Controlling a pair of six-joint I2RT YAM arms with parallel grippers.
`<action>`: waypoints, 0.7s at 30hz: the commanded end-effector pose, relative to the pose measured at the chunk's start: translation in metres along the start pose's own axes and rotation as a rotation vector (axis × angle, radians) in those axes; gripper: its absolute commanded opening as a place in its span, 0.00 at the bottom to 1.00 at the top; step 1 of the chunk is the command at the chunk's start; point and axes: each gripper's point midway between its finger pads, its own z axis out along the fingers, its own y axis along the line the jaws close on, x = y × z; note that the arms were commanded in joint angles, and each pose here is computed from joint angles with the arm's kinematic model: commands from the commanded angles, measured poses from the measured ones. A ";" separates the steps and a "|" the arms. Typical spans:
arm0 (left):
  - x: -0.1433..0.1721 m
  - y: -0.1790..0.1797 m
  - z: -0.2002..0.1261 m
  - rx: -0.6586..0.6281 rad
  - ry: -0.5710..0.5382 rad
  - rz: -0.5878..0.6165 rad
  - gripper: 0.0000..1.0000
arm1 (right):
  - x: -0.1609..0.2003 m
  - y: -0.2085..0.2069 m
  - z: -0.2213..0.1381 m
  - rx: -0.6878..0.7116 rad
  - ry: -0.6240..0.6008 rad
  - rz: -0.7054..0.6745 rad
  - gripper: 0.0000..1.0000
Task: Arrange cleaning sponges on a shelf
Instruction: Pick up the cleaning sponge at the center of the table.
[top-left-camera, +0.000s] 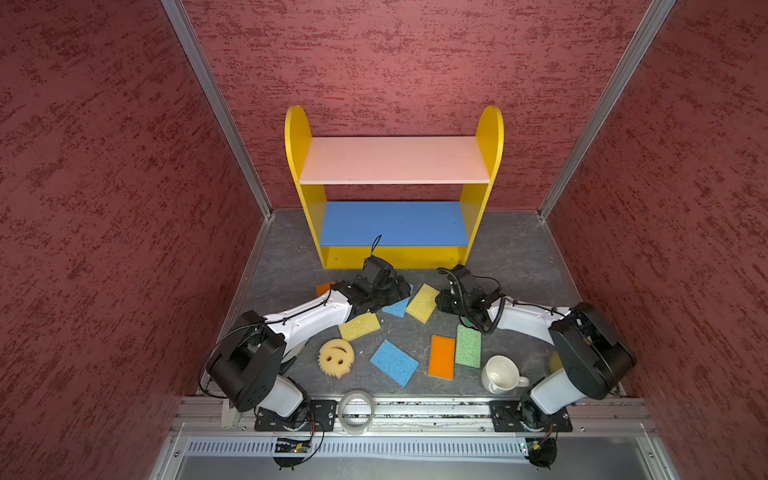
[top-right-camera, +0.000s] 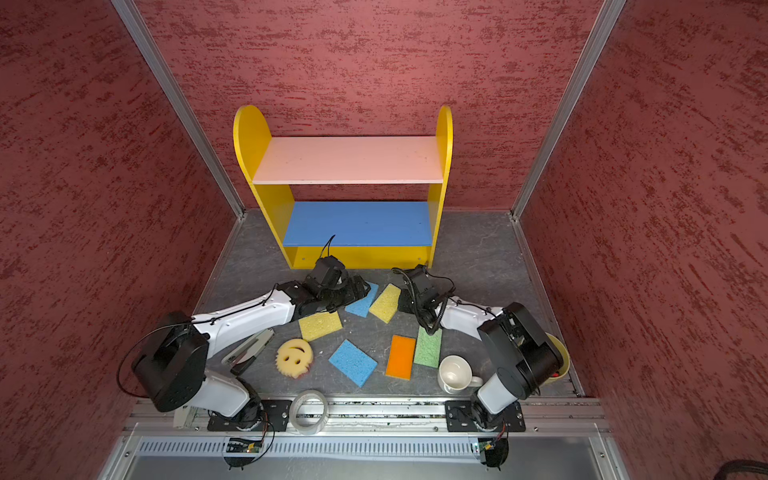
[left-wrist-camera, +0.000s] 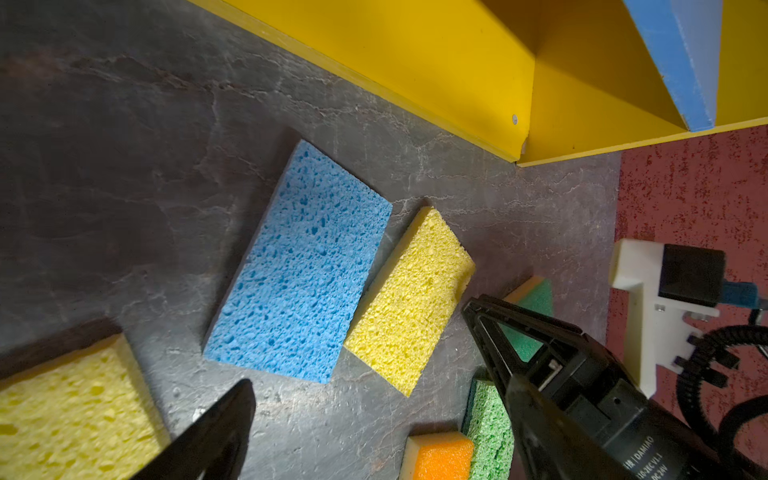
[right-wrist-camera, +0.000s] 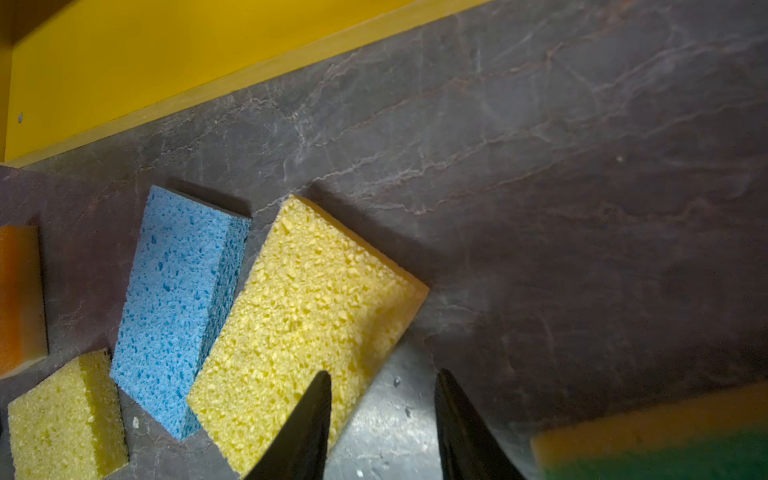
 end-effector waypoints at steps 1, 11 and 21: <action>-0.003 -0.012 0.004 0.032 0.006 0.007 0.94 | -0.005 0.012 0.002 -0.045 -0.012 0.040 0.44; -0.003 -0.010 0.012 0.014 0.021 0.010 0.96 | -0.005 0.015 0.013 -0.054 0.007 0.074 0.38; 0.003 0.002 0.019 -0.006 0.037 0.001 0.97 | -0.003 0.017 0.023 -0.106 -0.003 0.125 0.28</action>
